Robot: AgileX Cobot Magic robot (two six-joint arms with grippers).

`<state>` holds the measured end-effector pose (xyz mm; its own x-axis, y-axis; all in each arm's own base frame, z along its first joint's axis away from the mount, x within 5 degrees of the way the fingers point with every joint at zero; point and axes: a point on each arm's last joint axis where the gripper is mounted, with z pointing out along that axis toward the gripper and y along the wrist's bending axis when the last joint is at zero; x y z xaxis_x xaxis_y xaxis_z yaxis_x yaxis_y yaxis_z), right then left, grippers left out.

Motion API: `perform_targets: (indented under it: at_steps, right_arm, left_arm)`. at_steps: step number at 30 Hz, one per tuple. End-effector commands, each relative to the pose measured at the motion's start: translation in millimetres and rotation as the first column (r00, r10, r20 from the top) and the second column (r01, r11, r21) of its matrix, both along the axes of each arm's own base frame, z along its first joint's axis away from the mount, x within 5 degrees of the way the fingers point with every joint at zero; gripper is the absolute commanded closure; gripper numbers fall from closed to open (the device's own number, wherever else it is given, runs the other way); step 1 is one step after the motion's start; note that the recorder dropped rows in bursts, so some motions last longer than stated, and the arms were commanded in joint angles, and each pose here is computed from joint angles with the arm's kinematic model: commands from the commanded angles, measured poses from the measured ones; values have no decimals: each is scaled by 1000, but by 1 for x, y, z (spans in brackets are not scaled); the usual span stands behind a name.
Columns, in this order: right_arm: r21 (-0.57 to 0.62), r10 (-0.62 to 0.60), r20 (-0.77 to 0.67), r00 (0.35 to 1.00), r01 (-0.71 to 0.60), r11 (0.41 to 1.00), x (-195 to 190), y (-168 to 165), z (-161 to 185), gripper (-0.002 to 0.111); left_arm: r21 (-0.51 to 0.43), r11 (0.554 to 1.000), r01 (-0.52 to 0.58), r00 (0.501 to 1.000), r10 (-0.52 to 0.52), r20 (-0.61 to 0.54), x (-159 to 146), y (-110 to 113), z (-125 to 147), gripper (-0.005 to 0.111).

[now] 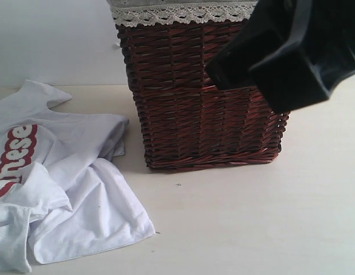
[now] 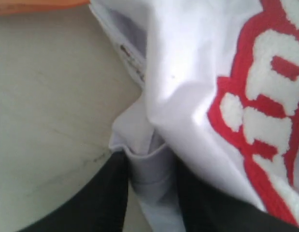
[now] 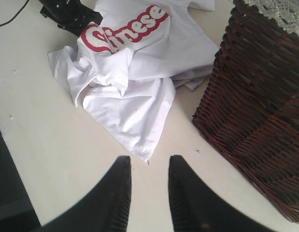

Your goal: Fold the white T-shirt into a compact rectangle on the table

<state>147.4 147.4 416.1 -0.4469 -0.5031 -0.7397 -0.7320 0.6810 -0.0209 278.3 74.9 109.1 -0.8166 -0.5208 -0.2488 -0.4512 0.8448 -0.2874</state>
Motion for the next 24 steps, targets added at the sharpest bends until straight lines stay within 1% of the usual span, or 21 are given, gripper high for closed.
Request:
perform_targets:
  at_steps: [1,5,7,10,15,18,19,20,22,23,24]
  right_arm:
    - [1,-1,2,1000,1,1000,0,-1,0,80]
    - [1,-1,2,1000,1,1000,0,-1,0,80]
    - [1,-1,2,1000,1,1000,0,-1,0,80]
    - [1,-1,2,1000,1,1000,0,-1,0,80]
    - [4,-1,0,1000,1,1000,0,-1,0,80]
    - [4,-1,0,1000,1,1000,0,-1,0,80]
    - [4,-1,0,1000,1,1000,0,-1,0,80]
    - [4,-1,0,1000,1,1000,0,-1,0,80]
    - [3,0,1,1000,0,1000,0,-1,0,80]
    - [3,0,1,1000,0,1000,0,-1,0,80]
    - [3,0,1,1000,0,1000,0,-1,0,80]
  left_arm:
    - [37,999,2,999,-4,39,3,4,3,71]
    - [85,996,3,996,-11,93,4,6,15,71]
    - [105,994,-8,994,-3,106,4,8,16,71]
    - [109,994,-13,996,3,87,4,9,8,71]
    - [83,997,0,1000,-2,19,3,8,-12,71]
    - [98,995,12,1000,-13,13,3,9,-17,73]
    - [100,995,18,1000,-20,12,3,9,-17,76]
    - [98,995,29,999,-30,10,3,9,-17,82]
    - [88,994,58,998,-59,1,2,7,-16,101]
    - [86,993,78,997,-78,-3,1,6,-15,106]
    - [85,992,89,996,-89,-6,0,6,-14,107]
